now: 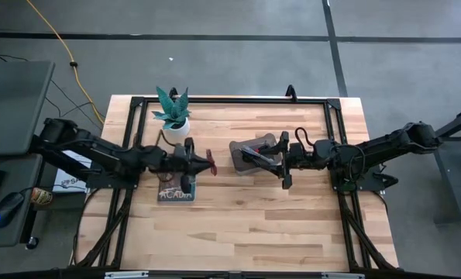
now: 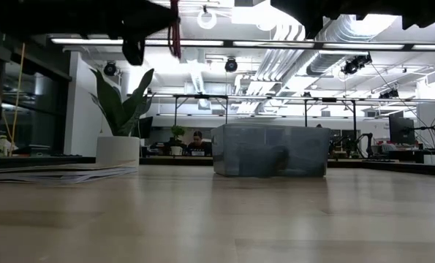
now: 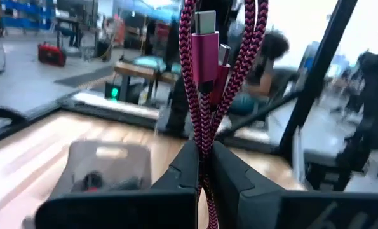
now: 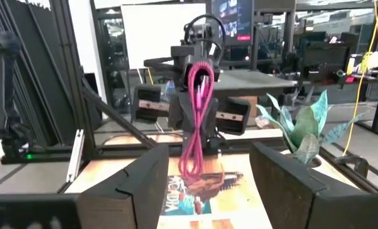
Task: Pick and place USB-C Cables
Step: Put the pink USB cable into the black bin, then return to Home Position
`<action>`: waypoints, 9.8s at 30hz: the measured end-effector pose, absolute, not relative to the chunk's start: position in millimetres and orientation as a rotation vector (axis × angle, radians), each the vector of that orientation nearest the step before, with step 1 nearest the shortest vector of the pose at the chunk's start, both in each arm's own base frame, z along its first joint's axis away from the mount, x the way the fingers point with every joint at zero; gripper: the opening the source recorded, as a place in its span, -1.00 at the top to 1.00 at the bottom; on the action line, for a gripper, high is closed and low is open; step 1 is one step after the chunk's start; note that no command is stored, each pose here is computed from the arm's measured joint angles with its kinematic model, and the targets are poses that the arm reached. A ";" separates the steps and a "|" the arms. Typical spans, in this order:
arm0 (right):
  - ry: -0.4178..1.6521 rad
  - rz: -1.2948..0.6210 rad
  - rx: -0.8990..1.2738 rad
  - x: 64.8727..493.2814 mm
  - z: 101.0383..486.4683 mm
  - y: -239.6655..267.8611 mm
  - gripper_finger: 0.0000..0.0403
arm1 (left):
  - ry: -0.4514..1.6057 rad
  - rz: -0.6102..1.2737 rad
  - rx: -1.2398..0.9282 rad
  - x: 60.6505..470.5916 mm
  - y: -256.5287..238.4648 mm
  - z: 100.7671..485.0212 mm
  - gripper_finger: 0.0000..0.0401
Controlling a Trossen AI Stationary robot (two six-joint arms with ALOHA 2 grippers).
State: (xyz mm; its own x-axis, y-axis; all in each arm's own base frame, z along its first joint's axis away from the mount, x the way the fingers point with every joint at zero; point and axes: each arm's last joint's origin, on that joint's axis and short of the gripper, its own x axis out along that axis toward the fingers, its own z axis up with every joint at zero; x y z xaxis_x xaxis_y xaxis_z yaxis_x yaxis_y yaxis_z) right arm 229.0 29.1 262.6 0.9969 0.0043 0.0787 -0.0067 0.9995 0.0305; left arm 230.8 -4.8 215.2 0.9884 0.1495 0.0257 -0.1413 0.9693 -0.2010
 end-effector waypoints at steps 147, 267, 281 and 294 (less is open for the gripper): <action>-0.002 0.023 0.052 212.6 229.2 25.3 0.99 | -0.123 0.281 -0.161 196.8 -31.2 233.9 0.16; 1.489 -0.310 0.161 348.8 162.3 -51.1 -0.04 | -0.122 0.280 -0.181 197.0 -31.2 233.8 0.16; 1.401 -0.327 0.083 349.9 210.1 -52.7 -0.04 | -0.122 0.280 -0.177 197.1 -31.2 233.8 0.16; 1.016 -0.268 0.059 284.3 261.4 -29.4 -0.04 | -0.115 0.281 -0.174 197.2 -31.2 233.1 0.16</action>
